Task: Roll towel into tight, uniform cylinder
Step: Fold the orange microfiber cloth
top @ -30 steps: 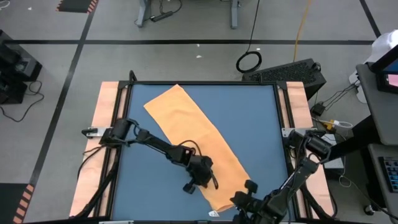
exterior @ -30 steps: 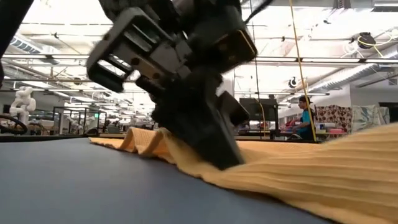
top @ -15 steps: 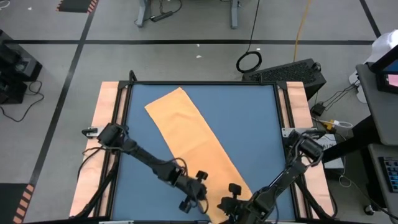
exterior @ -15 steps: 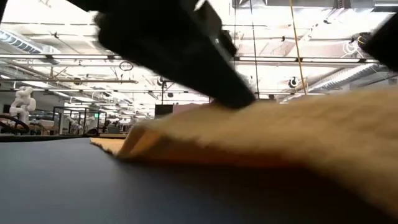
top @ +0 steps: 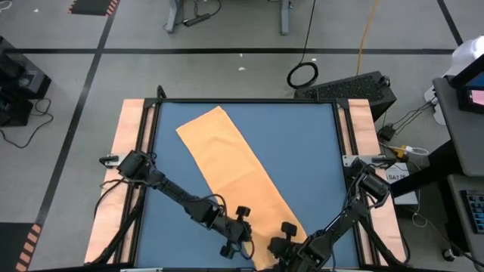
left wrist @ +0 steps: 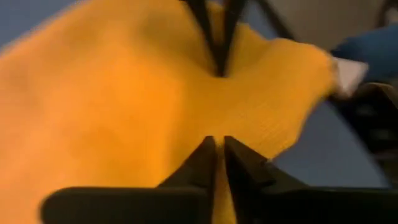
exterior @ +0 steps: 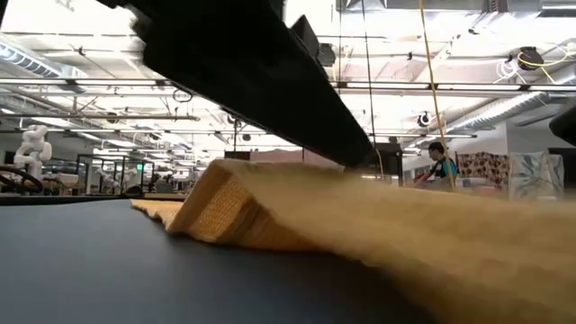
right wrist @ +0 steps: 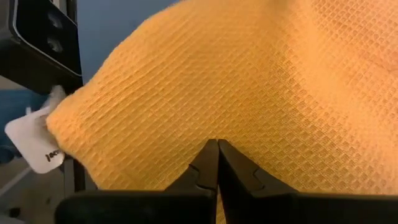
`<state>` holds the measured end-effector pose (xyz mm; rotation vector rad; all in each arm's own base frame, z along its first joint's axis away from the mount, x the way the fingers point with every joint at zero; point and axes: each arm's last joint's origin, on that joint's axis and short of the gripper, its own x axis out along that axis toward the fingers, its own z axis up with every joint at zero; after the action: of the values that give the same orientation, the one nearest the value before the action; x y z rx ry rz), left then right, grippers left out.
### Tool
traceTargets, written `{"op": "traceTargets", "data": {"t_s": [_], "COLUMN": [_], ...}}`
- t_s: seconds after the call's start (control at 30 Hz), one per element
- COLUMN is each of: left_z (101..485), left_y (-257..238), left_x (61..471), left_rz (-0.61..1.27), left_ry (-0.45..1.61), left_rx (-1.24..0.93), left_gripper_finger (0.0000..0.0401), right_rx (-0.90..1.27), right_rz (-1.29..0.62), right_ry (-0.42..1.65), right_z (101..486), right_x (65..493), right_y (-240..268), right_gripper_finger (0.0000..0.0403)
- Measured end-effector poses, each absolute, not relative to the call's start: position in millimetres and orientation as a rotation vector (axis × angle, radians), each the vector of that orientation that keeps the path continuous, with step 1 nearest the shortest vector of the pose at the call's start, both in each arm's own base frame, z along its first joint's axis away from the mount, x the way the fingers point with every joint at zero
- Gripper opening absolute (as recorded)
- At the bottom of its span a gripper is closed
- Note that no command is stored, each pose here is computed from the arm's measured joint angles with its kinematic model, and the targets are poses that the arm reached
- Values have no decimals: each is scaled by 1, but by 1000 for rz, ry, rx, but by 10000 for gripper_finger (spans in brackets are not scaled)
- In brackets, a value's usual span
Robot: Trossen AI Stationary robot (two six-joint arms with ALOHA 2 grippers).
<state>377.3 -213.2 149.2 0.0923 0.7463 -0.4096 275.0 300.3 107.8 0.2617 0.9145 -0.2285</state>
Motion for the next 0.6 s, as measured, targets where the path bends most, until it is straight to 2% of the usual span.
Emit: {"op": "traceTargets", "data": {"t_s": [0.1, 0.2, 0.3, 0.47, 0.6], "left_z": [149, 152, 159, 163, 137], "left_y": [-214, -213, -210, -191, -159], "left_x": [377, 374, 366, 353, 344], "left_rz": [-386, -257, -152, 48, 126], "left_ry": [747, 728, 757, 878, 1021], "left_rx": [70, 145, 241, 398, 424], "left_gripper_finger": [119, 186, 230, 244, 227], "right_rx": [273, 278, 272, 261, 260], "right_rz": [-213, -211, -213, -214, -207], "right_ry": [939, 947, 957, 966, 972], "right_z": [108, 108, 107, 106, 111], "right_x": [275, 274, 274, 273, 272], "right_y": [301, 301, 300, 300, 298], "right_gripper_finger": [0, 0, 0, 0, 0]}}
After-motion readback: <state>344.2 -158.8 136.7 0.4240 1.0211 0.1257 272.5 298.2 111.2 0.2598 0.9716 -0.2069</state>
